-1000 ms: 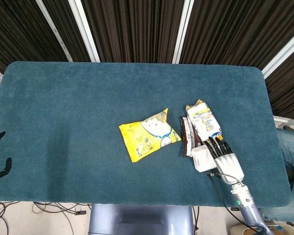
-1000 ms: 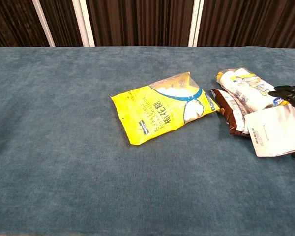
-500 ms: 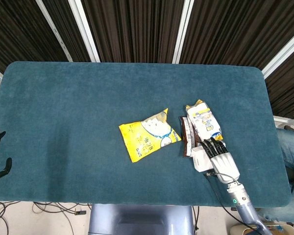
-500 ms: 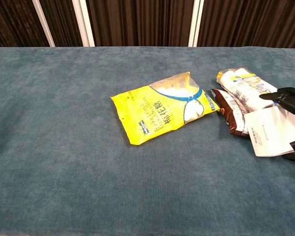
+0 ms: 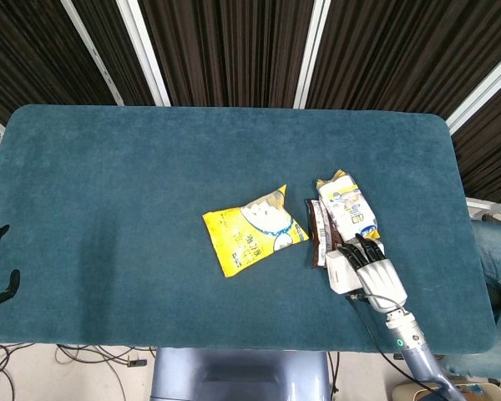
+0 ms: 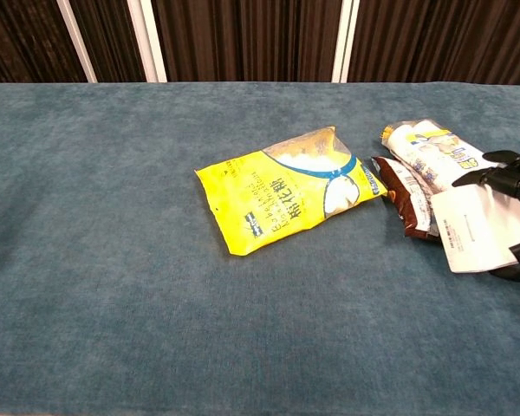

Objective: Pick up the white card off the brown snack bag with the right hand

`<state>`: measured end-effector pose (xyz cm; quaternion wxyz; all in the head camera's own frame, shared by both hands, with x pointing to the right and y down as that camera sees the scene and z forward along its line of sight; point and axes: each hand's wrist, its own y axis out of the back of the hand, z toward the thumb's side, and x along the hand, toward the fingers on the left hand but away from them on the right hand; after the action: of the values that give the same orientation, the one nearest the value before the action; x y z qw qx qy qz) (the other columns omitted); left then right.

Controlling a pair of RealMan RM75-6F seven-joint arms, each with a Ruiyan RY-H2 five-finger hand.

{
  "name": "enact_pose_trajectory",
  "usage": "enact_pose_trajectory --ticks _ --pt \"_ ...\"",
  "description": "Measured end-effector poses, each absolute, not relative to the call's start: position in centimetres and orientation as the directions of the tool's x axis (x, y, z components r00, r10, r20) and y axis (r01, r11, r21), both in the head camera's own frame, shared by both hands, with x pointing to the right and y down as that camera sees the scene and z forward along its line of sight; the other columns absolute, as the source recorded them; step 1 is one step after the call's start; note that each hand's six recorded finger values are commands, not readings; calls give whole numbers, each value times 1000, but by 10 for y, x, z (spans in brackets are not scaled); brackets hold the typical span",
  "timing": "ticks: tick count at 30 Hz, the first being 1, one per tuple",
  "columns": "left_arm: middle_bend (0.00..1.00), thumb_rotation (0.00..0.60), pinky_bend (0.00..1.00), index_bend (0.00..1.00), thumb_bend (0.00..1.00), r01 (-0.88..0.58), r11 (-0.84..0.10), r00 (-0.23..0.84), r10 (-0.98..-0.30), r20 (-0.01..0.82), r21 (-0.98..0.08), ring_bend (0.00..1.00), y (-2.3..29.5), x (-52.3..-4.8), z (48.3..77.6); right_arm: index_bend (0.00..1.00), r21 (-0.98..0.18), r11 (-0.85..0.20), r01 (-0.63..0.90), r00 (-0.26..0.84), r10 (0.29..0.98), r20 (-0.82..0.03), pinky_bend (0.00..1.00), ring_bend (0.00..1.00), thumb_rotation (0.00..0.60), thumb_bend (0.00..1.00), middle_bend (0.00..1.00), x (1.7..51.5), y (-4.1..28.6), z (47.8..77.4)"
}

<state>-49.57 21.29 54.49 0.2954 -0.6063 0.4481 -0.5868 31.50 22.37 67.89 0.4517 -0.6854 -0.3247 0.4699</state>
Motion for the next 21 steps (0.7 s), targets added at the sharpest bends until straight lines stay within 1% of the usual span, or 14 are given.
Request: enact_pose_trajectory --ticks 5,11,14,18,21 --pt "0 600 10 10 469 -197 -425 -90 -890 448 -884 30 212 -495 544 235 -935 -347 69 362 882 -301 158 0 600 256 266 314 218 659" --pt "0 600 11 10 469 -196 -427 -89 -889 450 -883 30 213 -494 544 235 -941 -312 132 385 891 -242 158 0 600 256 266 311 209 626" --pt "0 600 11 10 469 -196 -426 -90 -889 449 -883 30 213 -495 544 235 -941 -293 168 400 893 -207 158 0 600 256 266 310 202 602" --pt "0 600 11 10 469 -197 -426 -89 -889 449 -883 30 213 -495 544 235 -946 -251 208 428 893 -143 158 0 600 257 266 310 188 559" --pt "0 600 10 10 469 -197 -426 -90 -889 449 -883 30 213 -495 544 235 -947 -238 217 444 888 -121 158 0 600 256 266 311 179 532"
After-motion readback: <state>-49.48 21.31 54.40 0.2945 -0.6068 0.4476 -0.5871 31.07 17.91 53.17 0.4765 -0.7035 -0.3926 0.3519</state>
